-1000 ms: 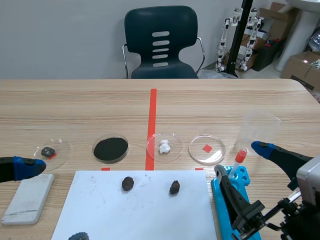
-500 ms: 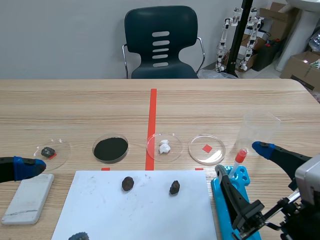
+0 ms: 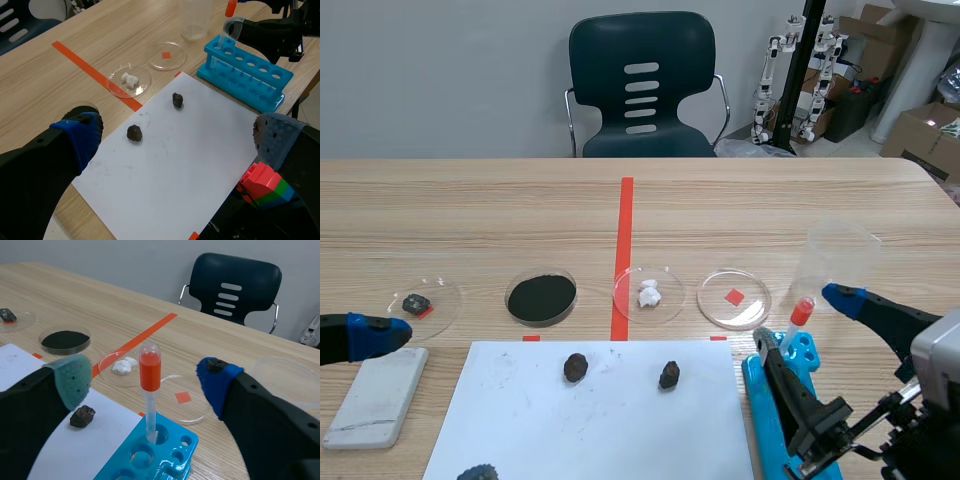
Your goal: Pick up the dropper by the top with the right hand
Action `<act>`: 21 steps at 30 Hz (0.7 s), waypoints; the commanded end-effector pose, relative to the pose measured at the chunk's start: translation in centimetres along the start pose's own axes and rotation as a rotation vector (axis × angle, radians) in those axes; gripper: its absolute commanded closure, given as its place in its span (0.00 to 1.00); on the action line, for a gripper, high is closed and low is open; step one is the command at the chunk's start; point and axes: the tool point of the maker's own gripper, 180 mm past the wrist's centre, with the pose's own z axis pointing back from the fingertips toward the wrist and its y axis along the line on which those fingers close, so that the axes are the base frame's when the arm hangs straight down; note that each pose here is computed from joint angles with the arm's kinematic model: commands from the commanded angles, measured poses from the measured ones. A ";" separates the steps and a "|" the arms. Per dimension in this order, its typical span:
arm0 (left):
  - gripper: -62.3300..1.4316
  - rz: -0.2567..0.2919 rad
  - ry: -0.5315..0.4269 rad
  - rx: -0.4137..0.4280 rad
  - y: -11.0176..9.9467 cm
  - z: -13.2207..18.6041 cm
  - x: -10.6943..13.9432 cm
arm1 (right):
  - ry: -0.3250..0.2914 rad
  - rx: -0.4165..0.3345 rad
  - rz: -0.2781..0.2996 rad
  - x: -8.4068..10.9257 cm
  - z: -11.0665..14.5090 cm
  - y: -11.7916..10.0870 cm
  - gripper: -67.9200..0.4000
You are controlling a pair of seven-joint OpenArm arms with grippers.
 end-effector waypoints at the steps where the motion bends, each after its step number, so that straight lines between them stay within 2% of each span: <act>1: 0.00 0.011 -0.030 0.001 -0.2 0.0 0.7 | -0.039 -0.007 0.013 1.0 -0.4 -0.6 0.44; 8: 0.00 0.011 -0.030 0.001 -0.2 0.0 0.7 | -0.040 -0.007 0.013 1.0 -0.4 -0.6 0.47; 21: 0.00 0.011 -0.030 0.001 -0.2 0.0 0.7 | -0.039 -0.007 0.013 1.0 -0.4 -0.6 0.69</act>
